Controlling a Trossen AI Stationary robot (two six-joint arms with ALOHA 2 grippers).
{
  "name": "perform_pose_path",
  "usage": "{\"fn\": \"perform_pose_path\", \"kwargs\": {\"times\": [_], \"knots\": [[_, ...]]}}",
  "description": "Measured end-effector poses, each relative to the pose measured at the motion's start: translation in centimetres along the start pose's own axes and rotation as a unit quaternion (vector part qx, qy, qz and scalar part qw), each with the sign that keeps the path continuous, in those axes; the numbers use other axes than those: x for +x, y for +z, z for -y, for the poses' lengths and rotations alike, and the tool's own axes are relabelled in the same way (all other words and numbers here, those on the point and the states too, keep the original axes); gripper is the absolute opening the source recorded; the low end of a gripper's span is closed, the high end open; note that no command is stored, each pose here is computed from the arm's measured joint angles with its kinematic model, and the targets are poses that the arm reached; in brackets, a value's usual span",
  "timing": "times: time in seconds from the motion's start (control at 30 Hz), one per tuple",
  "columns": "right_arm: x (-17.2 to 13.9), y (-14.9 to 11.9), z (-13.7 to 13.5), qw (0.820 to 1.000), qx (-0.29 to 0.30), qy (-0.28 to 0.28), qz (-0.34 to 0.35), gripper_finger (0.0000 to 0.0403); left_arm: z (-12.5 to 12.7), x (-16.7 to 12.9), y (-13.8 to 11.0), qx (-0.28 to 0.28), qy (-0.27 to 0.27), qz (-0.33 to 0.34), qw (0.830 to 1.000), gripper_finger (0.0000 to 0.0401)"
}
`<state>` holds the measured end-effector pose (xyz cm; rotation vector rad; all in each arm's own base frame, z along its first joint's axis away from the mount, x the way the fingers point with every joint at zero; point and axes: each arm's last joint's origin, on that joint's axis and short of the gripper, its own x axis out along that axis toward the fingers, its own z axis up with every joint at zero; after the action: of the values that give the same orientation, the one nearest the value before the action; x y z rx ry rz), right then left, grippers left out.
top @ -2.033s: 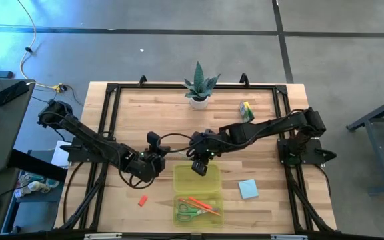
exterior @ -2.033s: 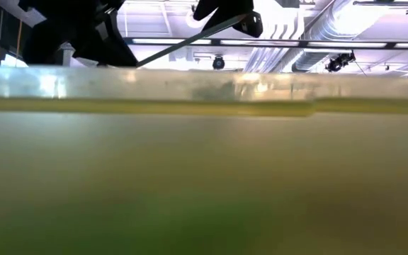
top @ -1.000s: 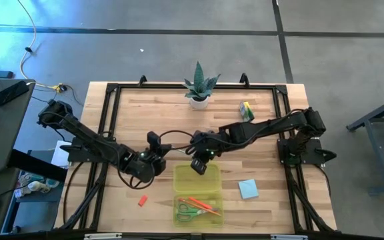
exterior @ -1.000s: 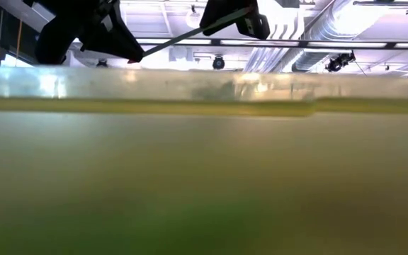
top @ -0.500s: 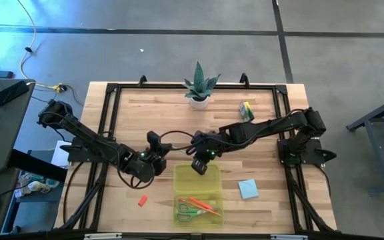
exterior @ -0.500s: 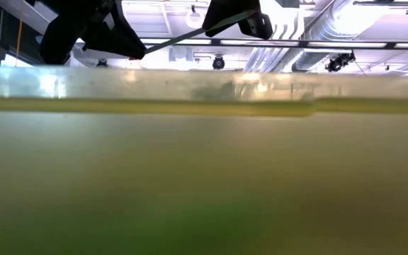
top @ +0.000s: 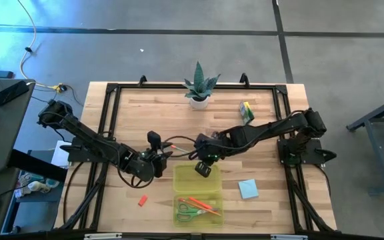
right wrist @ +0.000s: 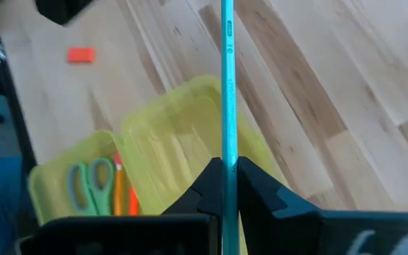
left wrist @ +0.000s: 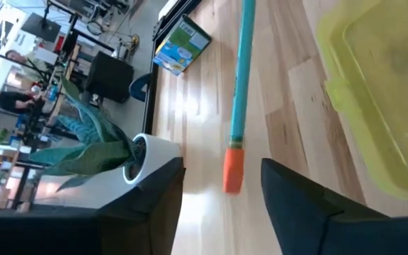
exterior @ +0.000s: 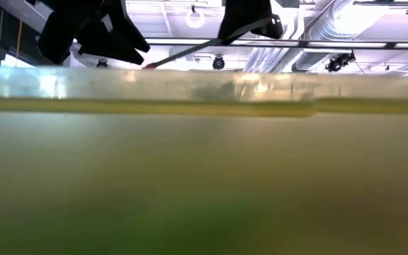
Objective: Pack school essentials
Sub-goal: Put the blue pencil into the yellow supply box
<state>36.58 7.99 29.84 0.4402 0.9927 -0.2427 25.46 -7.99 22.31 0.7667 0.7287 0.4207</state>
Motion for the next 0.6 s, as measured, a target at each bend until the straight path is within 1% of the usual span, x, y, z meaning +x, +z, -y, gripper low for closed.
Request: {"fn": "perform_pose_path", "kwargs": {"times": [0.37,0.6], "knots": [[-0.3,-2.1,-0.5,0.997,-0.031,-0.071,-0.023,0.0011,0.0,0.0,0.1,-0.045,0.000,0.003,0.999,0.0184],[-1.0,-4.3,-1.4,0.989,-0.041,-0.142,-0.020,0.0011,0.0,0.0,0.1,-0.050,-0.001,0.003,0.999,0.0184]]}}
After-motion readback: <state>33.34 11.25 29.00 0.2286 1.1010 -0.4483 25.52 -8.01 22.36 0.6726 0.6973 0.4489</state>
